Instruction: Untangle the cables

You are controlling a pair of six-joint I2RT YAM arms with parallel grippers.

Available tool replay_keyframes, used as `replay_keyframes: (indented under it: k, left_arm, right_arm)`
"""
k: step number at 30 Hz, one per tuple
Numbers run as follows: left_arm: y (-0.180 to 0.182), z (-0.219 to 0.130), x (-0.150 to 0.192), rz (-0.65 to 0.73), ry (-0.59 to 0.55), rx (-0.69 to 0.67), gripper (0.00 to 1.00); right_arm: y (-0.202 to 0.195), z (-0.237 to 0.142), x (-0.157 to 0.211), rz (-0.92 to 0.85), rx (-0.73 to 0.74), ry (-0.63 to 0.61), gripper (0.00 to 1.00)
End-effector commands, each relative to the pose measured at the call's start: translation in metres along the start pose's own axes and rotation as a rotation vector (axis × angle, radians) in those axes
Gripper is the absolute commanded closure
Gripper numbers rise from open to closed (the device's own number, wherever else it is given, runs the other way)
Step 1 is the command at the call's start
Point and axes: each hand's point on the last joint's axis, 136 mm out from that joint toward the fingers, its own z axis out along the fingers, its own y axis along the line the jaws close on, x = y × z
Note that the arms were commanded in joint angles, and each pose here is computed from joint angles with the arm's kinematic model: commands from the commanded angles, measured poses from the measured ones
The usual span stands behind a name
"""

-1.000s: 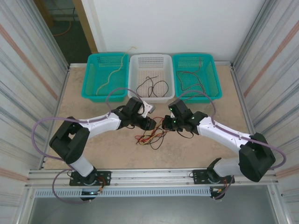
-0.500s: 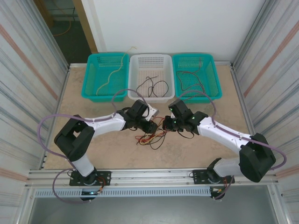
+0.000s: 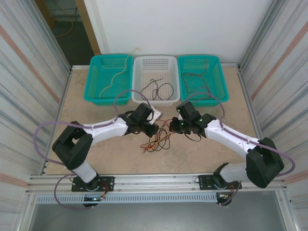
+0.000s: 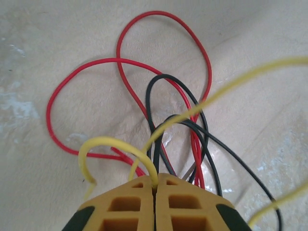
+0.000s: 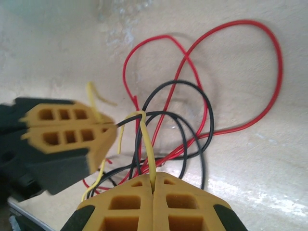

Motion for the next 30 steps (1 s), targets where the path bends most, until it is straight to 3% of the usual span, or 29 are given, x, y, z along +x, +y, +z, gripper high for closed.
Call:
replay_keyframes:
  k: [1,5,10,11,13,18,23,27,30]
  left_arm:
    - [0.018,-0.030,-0.003,-0.103,-0.066,-0.052,1.00]
    - [0.052,-0.055,0.002,-0.292,-0.171,-0.118,1.00]
    - [0.088,-0.067,0.032,-0.507,-0.178,-0.213,1.00]
    - [0.085,-0.066,0.035,-0.525,-0.172,-0.190,0.94]
    - [0.069,-0.065,0.029,-0.507,-0.165,-0.098,0.64]
    - [0.060,-0.096,0.000,-0.360,-0.179,-0.184,0.42]
    - [0.054,-0.107,-0.039,-0.171,-0.172,-0.219,0.42]
    - [0.037,-0.076,-0.054,-0.010,-0.123,-0.171,0.47]
    - [0.031,-0.044,-0.055,0.010,-0.066,-0.089,0.48]
  right_arm:
    - [-0.019,0.000,0.002,0.040,0.045,0.015,1.00]
    - [-0.038,0.005,0.004,0.083,0.094,0.034,1.00]
    - [-0.055,0.013,0.009,0.127,0.130,0.060,1.00]
    - [-0.055,0.013,0.010,0.125,0.128,0.063,1.00]
    - [-0.052,0.015,0.011,0.115,0.118,0.069,1.00]
    - [-0.041,0.014,0.010,0.072,0.097,0.075,1.00]
    - [-0.035,0.012,0.006,0.050,0.092,0.065,0.98]
    - [-0.034,0.012,0.004,0.051,0.088,0.061,0.98]
    - [-0.033,0.010,0.004,0.057,0.082,0.056,0.98]
